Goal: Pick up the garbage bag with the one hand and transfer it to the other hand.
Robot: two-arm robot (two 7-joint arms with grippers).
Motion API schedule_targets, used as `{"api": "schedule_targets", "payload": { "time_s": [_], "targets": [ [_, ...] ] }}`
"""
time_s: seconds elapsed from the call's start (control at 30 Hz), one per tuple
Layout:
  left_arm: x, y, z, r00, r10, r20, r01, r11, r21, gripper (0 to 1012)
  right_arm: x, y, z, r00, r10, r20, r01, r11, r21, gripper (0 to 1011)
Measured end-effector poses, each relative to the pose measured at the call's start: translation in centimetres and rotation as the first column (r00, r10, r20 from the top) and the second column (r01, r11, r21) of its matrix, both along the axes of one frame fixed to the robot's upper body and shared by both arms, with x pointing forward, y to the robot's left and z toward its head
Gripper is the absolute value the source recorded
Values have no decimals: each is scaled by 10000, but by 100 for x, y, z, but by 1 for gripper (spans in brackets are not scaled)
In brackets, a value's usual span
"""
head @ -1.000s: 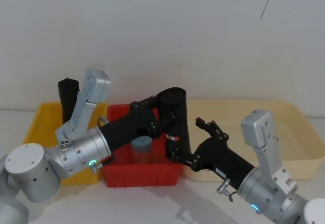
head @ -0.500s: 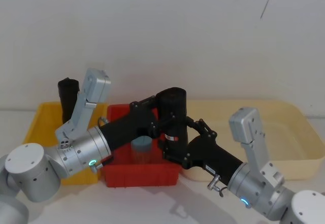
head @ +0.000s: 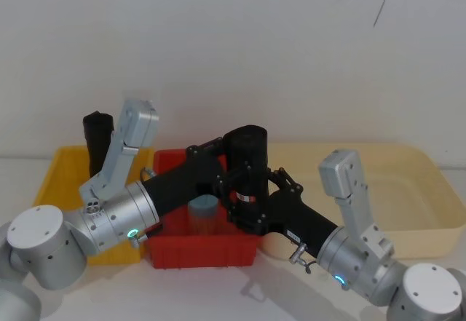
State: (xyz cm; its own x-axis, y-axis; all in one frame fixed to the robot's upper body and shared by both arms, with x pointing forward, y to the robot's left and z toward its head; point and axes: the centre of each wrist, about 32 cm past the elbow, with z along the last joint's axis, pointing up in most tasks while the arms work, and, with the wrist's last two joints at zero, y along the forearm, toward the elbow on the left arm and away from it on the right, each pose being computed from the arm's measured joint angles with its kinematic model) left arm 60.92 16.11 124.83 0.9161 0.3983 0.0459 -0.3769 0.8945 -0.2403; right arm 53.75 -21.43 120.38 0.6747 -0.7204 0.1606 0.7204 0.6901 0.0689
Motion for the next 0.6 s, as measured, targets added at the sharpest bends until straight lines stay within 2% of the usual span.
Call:
{"api": "schedule_targets", "payload": {
  "time_s": [0.37,0.43,0.6],
  "targets": [
    [0,0,0,10000,1,0,-1,10000,0,518,108,34,-29,9997,-54,-252,53,10000,-62,978],
    [0,0,0,10000,1,0,-1,10000,0,518,124,40,-27,9995,-36,-311,33,10000,-75,950],
    [0,0,0,10000,1,0,-1,10000,-1,518,140,42,-18,9991,58,-425,-59,10000,-26,797]
  ]
}}
